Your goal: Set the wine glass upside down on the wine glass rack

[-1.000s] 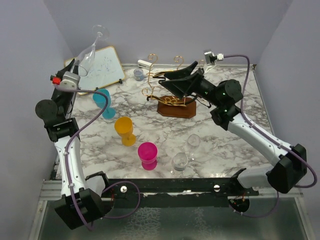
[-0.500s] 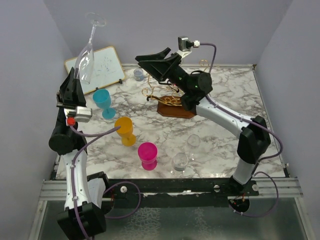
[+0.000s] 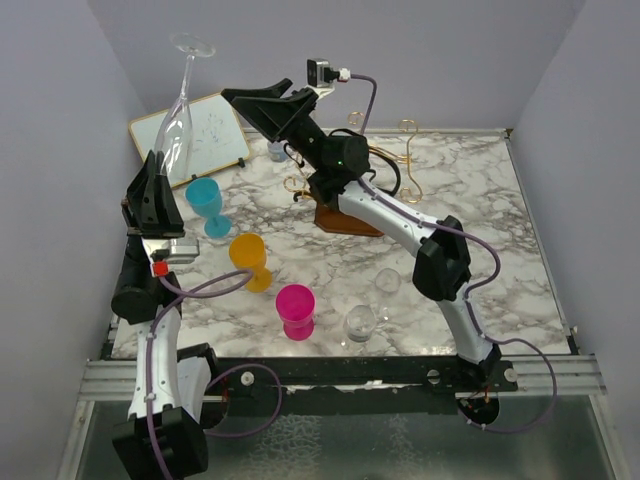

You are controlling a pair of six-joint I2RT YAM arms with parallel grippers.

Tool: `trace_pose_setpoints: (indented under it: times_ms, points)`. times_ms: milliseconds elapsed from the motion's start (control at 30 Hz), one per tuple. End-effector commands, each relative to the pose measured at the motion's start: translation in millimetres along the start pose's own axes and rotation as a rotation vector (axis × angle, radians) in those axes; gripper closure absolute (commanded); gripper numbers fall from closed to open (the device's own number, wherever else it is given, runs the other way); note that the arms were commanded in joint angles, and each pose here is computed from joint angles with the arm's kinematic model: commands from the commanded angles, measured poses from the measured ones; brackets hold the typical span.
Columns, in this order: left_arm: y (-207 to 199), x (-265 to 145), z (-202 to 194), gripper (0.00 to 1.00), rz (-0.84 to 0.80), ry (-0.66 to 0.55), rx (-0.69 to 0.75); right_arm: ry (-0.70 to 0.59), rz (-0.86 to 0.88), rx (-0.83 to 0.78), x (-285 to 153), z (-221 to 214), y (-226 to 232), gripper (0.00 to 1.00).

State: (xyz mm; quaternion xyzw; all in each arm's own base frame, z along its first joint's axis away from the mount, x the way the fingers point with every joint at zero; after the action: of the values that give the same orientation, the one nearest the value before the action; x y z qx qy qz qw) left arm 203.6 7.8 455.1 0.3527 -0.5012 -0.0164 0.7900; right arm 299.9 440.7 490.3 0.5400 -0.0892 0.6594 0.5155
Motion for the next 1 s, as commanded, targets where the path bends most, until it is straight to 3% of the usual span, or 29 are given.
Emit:
trace_pose_setpoints:
  times_ms: [0, 700, 967]
  points:
    - [6.9, 3.1, 19.0, 1.0, 0.034, -0.087, 0.049, -0.031, 0.029, -0.005, 22.0, -1.5, 4.7, 0.33]
    - [-14.5, -0.5, 25.3, 1.0, -0.058, -0.157, 0.018, 0.017, -0.02, 0.034, 29.4, -29.2, -10.7, 0.32]
    - [-15.6, -0.1, 19.1, 1.0, -0.054, -0.137, 0.055, 0.018, -0.016, 0.059, 29.1, -36.8, -8.5, 0.48]
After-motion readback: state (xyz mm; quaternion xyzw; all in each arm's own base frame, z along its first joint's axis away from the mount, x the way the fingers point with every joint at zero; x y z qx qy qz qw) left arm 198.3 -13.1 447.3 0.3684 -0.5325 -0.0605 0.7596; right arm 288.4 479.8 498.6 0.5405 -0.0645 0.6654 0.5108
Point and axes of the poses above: each gripper's point midway between its finger pads, its own x axis out along the fingers, its own y axis along the line the jaws close on, z = x × y, the point moved 6 cm from there along -x, back along the fingers, and after that the axes turned 2 degrees about x, right-handed, at the moved point
